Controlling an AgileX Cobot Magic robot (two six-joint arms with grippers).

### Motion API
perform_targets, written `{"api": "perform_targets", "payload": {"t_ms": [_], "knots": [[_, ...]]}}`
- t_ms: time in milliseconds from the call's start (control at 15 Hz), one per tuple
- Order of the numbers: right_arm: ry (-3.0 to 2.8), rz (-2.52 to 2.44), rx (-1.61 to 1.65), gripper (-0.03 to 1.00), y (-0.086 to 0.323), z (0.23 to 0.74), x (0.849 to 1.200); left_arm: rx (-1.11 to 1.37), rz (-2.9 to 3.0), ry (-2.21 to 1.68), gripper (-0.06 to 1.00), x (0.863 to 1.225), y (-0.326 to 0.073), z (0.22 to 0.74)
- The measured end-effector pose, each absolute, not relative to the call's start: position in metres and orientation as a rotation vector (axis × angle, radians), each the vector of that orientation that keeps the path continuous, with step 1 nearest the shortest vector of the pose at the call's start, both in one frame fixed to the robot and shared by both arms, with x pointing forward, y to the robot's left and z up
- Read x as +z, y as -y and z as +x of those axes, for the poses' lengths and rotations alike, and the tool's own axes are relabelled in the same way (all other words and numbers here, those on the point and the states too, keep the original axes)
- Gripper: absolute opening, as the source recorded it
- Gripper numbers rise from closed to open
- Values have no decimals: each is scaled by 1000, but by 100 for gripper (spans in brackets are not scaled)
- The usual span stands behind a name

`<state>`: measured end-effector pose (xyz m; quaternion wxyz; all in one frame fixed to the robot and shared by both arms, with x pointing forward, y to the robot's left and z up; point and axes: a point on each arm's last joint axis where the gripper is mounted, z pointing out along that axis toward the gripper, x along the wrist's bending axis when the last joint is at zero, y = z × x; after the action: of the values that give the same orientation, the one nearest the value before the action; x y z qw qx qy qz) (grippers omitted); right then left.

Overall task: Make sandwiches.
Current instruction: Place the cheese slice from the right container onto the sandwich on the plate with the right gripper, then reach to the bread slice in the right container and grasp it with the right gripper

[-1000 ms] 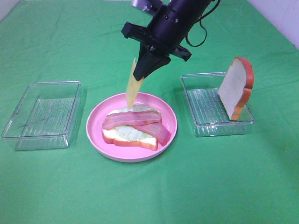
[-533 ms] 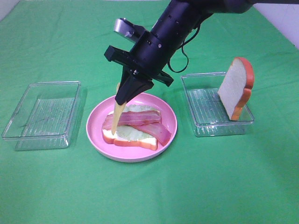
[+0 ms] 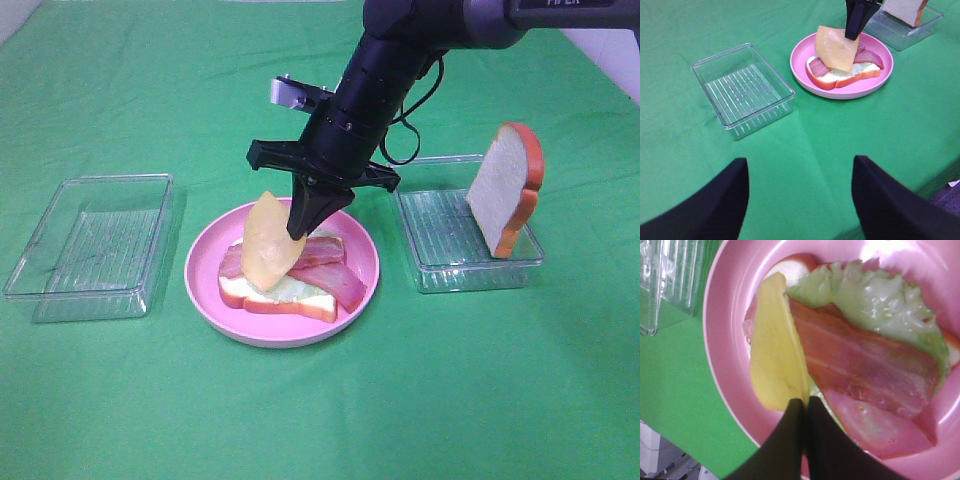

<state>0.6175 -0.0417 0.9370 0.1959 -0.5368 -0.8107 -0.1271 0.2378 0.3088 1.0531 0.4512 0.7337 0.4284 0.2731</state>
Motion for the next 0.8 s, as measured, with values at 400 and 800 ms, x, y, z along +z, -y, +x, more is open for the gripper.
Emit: {"api": "perform_targets", "payload": {"t_ms": [400, 800], "knots": [[2316, -1625, -296, 55, 49, 623, 932, 675, 1813, -1059, 58, 1053, -309, 238], [2497, -1720, -329, 65, 70, 621, 988, 675, 1813, -1059, 58, 1053, -309, 238]]}}
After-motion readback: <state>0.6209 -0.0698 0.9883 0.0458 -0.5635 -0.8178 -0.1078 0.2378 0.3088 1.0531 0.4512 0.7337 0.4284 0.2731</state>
